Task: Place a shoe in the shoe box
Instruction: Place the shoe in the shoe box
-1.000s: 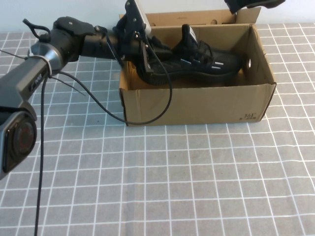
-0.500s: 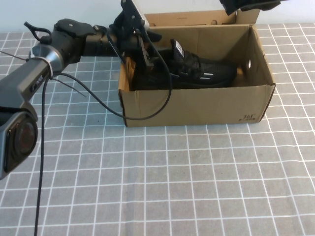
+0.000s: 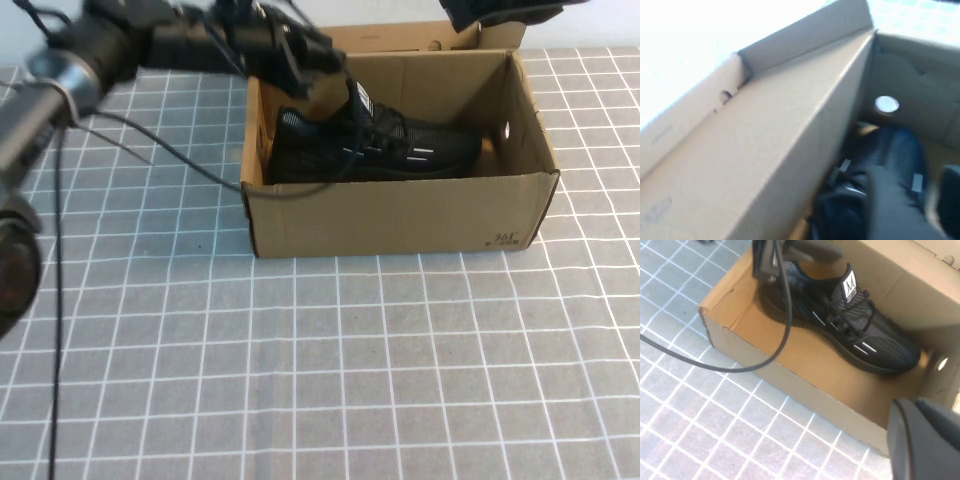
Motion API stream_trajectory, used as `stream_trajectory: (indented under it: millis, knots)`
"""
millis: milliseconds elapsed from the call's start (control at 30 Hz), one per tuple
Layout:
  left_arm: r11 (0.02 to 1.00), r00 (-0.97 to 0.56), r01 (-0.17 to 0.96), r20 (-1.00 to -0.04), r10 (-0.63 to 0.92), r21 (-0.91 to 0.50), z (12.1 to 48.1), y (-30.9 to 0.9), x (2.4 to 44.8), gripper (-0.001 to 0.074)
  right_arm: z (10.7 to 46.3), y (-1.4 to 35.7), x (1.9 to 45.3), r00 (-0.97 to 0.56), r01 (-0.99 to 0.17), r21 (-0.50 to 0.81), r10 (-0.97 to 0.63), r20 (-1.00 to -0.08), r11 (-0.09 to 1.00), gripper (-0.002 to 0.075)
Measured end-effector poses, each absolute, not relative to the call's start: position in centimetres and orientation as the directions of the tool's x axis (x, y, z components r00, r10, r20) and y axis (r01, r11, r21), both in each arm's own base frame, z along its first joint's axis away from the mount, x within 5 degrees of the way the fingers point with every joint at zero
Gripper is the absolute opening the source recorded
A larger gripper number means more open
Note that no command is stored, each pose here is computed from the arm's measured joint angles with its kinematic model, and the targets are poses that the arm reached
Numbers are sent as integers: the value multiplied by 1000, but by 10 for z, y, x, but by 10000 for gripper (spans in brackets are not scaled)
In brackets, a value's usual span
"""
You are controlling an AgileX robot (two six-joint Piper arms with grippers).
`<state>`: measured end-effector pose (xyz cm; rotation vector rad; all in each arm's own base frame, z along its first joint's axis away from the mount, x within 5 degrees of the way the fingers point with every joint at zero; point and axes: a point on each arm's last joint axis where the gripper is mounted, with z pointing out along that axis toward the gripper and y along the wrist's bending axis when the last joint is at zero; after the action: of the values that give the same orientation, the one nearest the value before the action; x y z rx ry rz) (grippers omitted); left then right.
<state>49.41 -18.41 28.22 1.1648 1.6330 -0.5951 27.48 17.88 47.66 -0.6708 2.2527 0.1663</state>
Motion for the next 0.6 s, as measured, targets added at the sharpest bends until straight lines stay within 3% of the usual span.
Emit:
stream_trajectory:
  millis: [67, 167, 300, 400, 600]
  knots:
    - [427, -84, 896, -902, 423, 117, 302, -180, 484, 97, 479, 177, 272, -566, -516, -82, -411, -714, 853, -16]
    - [457, -147, 886, -883, 445, 83, 333, -173, 466, 29, 481, 172, 264, -564, -516, -81, -409, -718, 853, -16]
    - [528, -207, 848, -882, 423, 54, 379, -163, 441, 6, 479, 159, 245, -576, -517, -79, -414, -705, 852, -16]
    - [526, -196, 849, -892, 406, 52, 407, -159, 421, 1, 475, 144, 221, -599, -506, -51, -393, -697, 861, -16]
    - [557, -229, 830, -892, 389, 30, 443, -150, 390, 0, 470, 102, 157, -627, -465, 32, -304, -718, 884, -16]
